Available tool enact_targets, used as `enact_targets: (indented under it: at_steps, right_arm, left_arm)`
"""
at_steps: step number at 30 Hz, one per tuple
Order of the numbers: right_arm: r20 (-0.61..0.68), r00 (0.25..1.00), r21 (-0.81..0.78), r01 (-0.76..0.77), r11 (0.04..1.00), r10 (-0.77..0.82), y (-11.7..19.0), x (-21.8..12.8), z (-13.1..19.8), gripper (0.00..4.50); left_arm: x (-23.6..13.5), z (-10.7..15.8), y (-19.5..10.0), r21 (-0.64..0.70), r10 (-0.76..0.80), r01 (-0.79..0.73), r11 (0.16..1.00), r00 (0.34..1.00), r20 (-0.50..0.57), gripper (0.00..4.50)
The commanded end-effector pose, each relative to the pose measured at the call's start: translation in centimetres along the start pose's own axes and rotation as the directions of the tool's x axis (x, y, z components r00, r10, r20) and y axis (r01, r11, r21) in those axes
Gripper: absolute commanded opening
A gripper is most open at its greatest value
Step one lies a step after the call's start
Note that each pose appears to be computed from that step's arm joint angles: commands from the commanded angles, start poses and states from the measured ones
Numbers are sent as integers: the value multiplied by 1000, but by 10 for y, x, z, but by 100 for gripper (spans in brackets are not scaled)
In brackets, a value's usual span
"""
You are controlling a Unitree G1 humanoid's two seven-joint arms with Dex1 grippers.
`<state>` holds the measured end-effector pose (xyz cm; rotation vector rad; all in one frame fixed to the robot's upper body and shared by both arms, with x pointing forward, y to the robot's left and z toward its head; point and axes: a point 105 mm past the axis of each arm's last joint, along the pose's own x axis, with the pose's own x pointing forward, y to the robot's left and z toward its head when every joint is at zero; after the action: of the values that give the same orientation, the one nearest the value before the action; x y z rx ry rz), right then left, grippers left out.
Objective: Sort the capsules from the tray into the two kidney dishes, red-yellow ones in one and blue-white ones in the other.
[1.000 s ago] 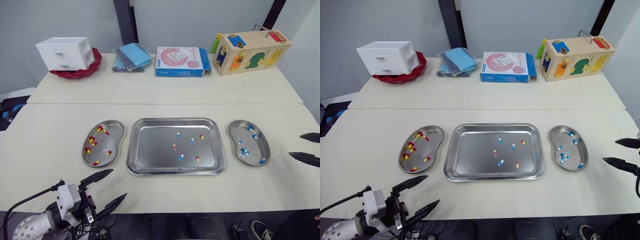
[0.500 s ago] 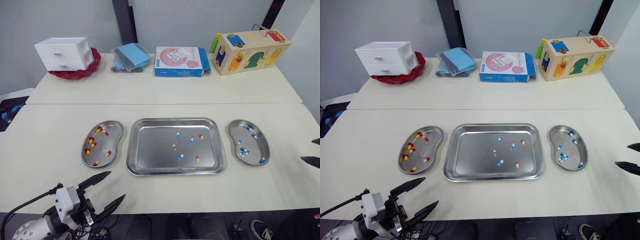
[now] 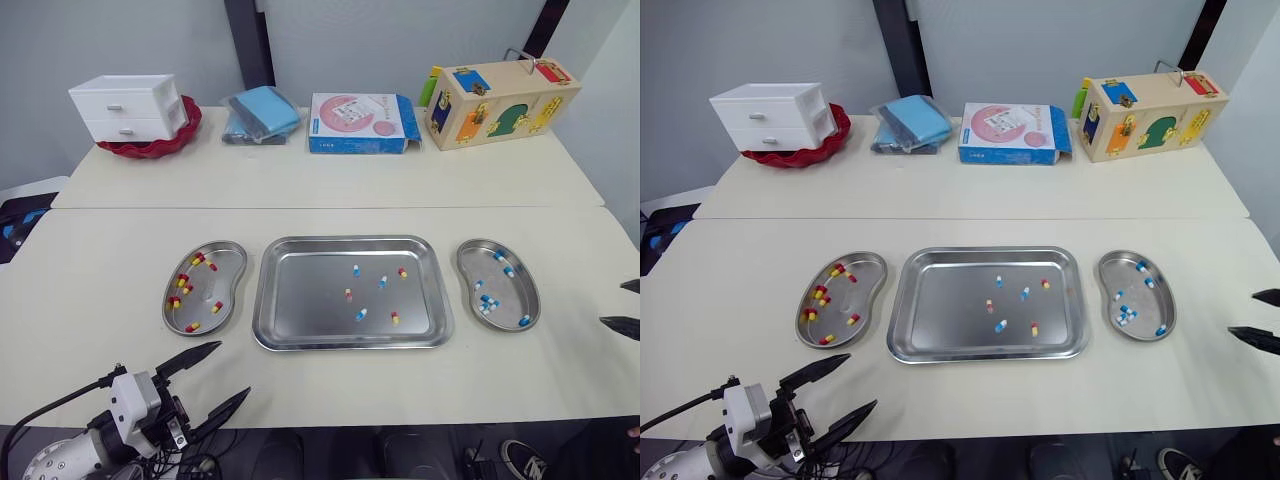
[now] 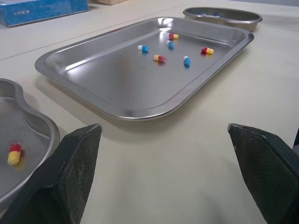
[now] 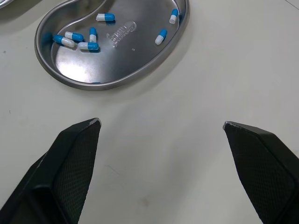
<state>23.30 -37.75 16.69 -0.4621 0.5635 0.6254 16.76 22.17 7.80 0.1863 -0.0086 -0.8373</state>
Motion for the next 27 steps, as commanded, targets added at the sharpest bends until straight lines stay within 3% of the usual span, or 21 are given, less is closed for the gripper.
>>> enact_targets:
  at_steps: [1,4,7,9,12,17,22,27]
  right_arm:
    - [33,999,-24,2,1000,-1,0,-4,9,445]
    - [70,997,-25,-22,999,24,6,-4,15,445]
    - [226,971,-16,-79,997,81,23,-3,33,445]
    - [314,938,-38,-142,989,146,51,-1,38,445]
    - [286,920,-37,-269,962,268,92,5,31,445]
    - [410,813,-80,-418,905,412,183,20,43,445]
    - [450,802,-119,-383,916,393,207,37,32,445]
    - [514,805,-96,-292,952,298,208,53,29,445]
  left_arm:
    - [-4,6,5,37,8,-8,999,1000,4,450]
    - [-3,6,5,36,4,-4,999,1000,4,450]
    - [-3,8,6,38,-4,4,999,1000,1,450]
    - [-2,13,8,56,-40,40,998,999,-12,450]
    - [1,20,17,68,-62,63,996,998,-29,450]
    - [21,47,45,107,-140,145,984,988,-59,450]
    - [46,62,58,126,-224,235,964,970,-94,450]
    - [87,78,67,198,-335,362,911,929,-156,450]
